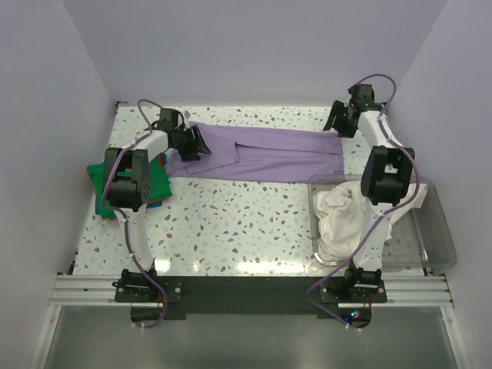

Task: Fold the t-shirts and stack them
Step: Fold the tshirt

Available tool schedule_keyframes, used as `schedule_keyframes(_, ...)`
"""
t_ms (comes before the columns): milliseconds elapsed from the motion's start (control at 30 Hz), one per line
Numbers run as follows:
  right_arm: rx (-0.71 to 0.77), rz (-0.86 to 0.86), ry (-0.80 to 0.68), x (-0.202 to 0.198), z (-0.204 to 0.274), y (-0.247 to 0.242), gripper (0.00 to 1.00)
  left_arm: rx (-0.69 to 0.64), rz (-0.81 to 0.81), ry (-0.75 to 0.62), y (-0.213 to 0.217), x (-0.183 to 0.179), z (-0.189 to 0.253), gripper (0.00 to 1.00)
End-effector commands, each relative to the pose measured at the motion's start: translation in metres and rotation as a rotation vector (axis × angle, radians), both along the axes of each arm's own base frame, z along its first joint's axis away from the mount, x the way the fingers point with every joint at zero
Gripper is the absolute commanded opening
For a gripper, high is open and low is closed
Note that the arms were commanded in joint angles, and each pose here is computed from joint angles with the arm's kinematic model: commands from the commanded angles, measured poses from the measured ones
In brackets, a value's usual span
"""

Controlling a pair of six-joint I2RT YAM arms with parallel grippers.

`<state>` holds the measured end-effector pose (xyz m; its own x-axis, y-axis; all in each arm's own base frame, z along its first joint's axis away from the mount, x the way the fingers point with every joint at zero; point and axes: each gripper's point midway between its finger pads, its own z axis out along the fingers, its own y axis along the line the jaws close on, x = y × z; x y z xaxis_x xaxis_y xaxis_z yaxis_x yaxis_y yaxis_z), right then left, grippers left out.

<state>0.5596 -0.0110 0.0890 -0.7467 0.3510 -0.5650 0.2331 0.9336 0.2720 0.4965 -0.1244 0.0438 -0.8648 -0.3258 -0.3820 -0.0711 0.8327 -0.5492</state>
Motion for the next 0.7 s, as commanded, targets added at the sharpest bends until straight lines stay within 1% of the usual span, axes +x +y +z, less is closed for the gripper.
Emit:
schedule_keyframes(0,0.082,0.095,-0.017,0.006,-0.009,0.032,0.64,-0.074,-0.007,0.004,-0.014,-0.015,0.009,0.61)
schedule_keyframes(133,0.088,0.126,0.025,0.007,-0.032,0.042,0.64,-0.061,-0.004,0.046,-0.01,-0.017,-0.014,0.61)
schedule_keyframes(233,0.075,0.133,0.056,0.004,-0.047,0.044,0.64,-0.056,0.013,0.064,-0.002,-0.01,-0.027,0.61)
schedule_keyframes(333,0.062,0.135,0.099,-0.003,-0.061,0.047,0.64,-0.042,0.033,0.061,0.01,0.003,-0.035,0.61)
schedule_keyframes(367,0.053,0.138,0.11,-0.005,-0.063,0.048,0.64,-0.029,0.043,0.038,0.015,0.014,-0.03,0.61)
schedule_keyframes(433,0.041,0.144,0.145,-0.012,-0.07,0.05,0.63,-0.016,0.049,0.058,0.024,0.02,-0.041,0.61)
schedule_keyframes(467,0.038,0.147,0.149,-0.013,-0.071,0.05,0.63,-0.012,0.053,0.034,0.028,0.032,-0.035,0.61)
schedule_keyframes(500,0.034,0.148,0.173,-0.019,-0.075,0.049,0.63,-0.007,0.06,0.062,0.034,0.032,-0.045,0.61)
schedule_keyframes(533,0.029,0.148,0.184,-0.021,-0.076,0.048,0.63,-0.002,0.059,0.06,0.035,0.036,-0.046,0.61)
schedule_keyframes(567,0.02,0.182,0.195,-0.025,-0.077,0.067,0.63,0.003,0.059,0.039,0.036,0.045,-0.041,0.61)
schedule_keyframes(600,0.009,0.183,0.209,-0.029,-0.078,0.067,0.63,0.013,0.092,0.039,0.052,0.05,-0.043,0.61)
schedule_keyframes(633,0.002,0.193,0.225,-0.034,-0.078,0.073,0.62,0.019,0.097,0.055,0.056,0.051,-0.05,0.61)
schedule_keyframes(667,-0.004,0.196,0.226,-0.037,-0.074,0.076,0.62,0.026,0.107,0.043,0.062,0.057,-0.048,0.61)
